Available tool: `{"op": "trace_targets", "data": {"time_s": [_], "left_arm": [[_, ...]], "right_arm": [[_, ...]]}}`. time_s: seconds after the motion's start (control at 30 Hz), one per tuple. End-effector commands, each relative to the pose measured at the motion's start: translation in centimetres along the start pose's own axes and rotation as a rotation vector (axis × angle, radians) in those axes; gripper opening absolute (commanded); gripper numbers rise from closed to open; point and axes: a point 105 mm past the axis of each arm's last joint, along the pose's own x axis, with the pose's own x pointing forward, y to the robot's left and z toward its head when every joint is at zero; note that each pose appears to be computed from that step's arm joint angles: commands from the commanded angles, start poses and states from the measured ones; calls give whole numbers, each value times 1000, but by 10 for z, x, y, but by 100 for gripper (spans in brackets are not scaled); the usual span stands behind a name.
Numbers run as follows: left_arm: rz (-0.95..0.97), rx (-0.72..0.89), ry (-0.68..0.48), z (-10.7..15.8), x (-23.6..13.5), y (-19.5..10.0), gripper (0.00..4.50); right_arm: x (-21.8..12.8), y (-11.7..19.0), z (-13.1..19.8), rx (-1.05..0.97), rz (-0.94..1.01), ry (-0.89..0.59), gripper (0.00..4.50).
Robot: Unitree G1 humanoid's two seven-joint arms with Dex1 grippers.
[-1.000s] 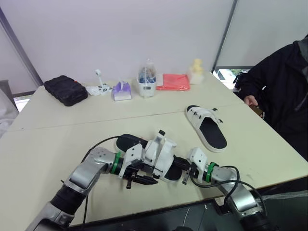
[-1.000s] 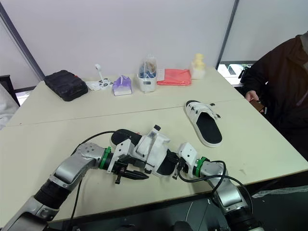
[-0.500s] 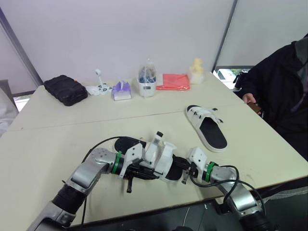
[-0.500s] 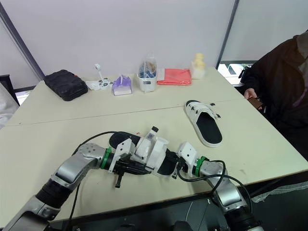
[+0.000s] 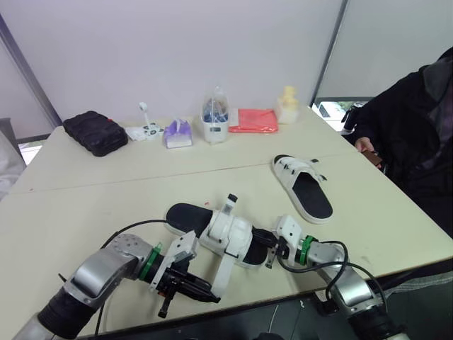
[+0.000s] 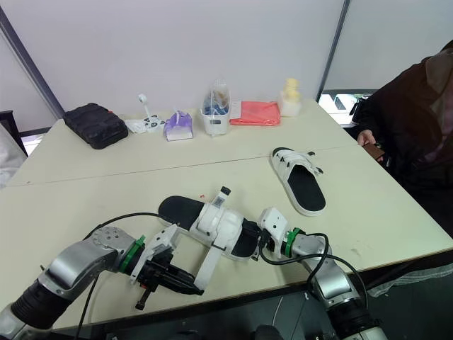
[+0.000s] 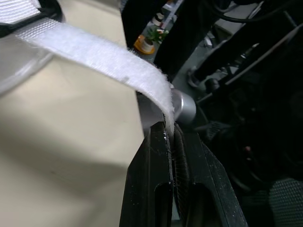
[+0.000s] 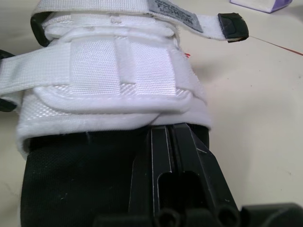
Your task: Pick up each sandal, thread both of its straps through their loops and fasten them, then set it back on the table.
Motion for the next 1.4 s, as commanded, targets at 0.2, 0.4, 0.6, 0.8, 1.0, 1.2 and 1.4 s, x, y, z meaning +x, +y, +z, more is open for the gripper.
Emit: {"op": "trace_targets", "data": {"time_s": [0.2, 0.4, 0.6, 0.8, 1.0, 1.2, 1.4], "left_arm": [[-73, 51, -123, 43, -5, -9, 5], [-11, 17, -282, 90, 3, 22, 5], [35, -158, -322, 100, 13, 60, 5], [69, -253, -348, 102, 14, 76, 71], [57, -142, -372, 118, 5, 70, 307], [236, 229, -335, 153, -20, 84, 307], [206, 419, -147, 135, -9, 95, 307]], "right_arm": [[-3, 12, -52, 98, 21, 188, 0], [0, 13, -52, 96, 25, 182, 0], [4, 11, -50, 89, 20, 173, 0], [4, 11, -50, 89, 3, 169, 0], [3, 10, -51, 89, -7, 167, 0], [2, 8, -52, 87, -12, 171, 0], [4, 9, -51, 85, -8, 170, 0]]}}
